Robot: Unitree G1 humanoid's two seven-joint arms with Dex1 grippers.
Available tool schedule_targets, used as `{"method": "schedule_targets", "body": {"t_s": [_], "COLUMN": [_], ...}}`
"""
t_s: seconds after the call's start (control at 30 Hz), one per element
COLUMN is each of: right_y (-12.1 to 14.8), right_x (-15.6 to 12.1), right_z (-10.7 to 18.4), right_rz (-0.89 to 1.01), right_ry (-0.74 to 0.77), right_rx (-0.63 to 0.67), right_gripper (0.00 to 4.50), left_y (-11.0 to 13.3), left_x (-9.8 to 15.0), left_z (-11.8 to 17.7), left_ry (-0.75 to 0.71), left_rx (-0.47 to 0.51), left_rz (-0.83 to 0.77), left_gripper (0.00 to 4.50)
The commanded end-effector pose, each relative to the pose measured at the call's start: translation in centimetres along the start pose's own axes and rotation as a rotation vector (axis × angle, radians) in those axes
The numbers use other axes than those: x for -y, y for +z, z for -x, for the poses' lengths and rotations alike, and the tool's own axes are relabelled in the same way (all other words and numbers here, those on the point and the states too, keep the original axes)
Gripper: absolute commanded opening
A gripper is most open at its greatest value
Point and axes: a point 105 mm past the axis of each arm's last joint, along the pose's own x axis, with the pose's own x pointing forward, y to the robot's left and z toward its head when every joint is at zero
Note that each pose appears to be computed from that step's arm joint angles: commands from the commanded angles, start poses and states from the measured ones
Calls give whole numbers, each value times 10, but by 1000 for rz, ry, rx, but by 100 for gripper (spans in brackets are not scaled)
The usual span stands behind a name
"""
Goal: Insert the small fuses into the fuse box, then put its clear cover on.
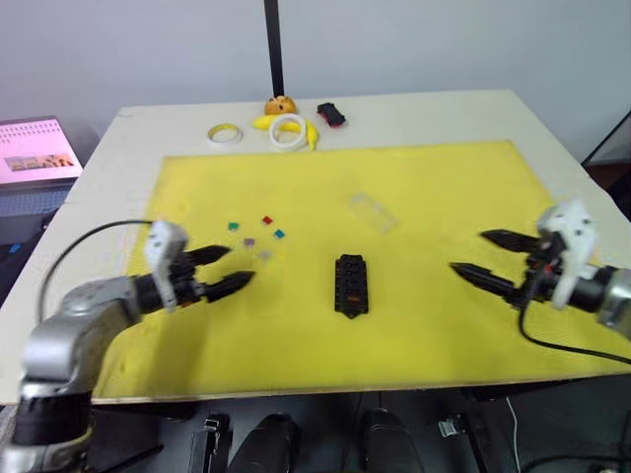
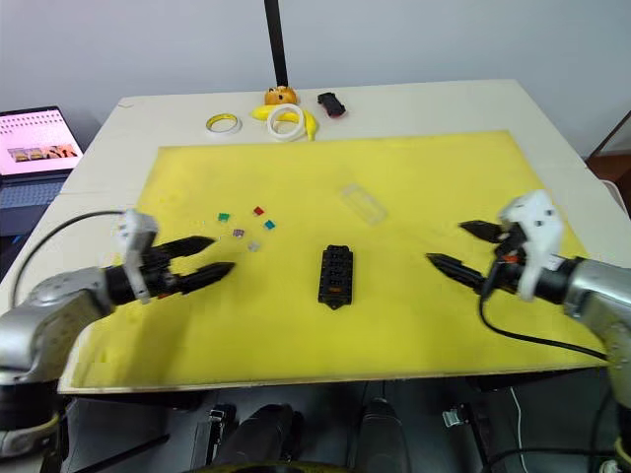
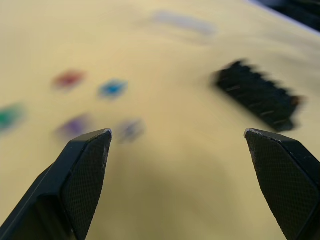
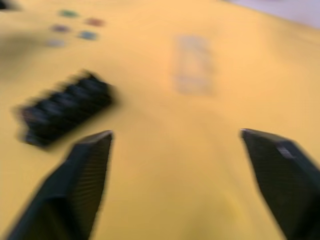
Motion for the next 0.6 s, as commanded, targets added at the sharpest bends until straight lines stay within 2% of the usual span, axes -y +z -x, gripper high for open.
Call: {"method": "schedule_targets", "body": {"t_s": [0.03, 0.17, 0.27, 0.47, 0.6], "right_y": [1, -4, 0, 33, 57], "right_x": [30, 37, 32, -19, -57], "right_z": [28, 35, 29, -16, -42], "right_rz": [15, 10, 16, 56, 74], "right_ry": [-154, -204, -195, 61, 233], "right_rx": [8, 2, 16, 101, 169], "right_gripper": [442, 442, 442, 442, 442], "left_y": [5, 7, 9, 24, 36], "left_x": [-33, -41, -40, -26, -26], "left_z": [49, 68, 63, 8, -23], "left_ry": [192, 234, 213, 48, -19], "left_rx": [32, 64, 87, 57, 46], "left_rz": [72, 197, 273, 534, 704], "left_gripper": [450, 450, 450, 450, 450]}}
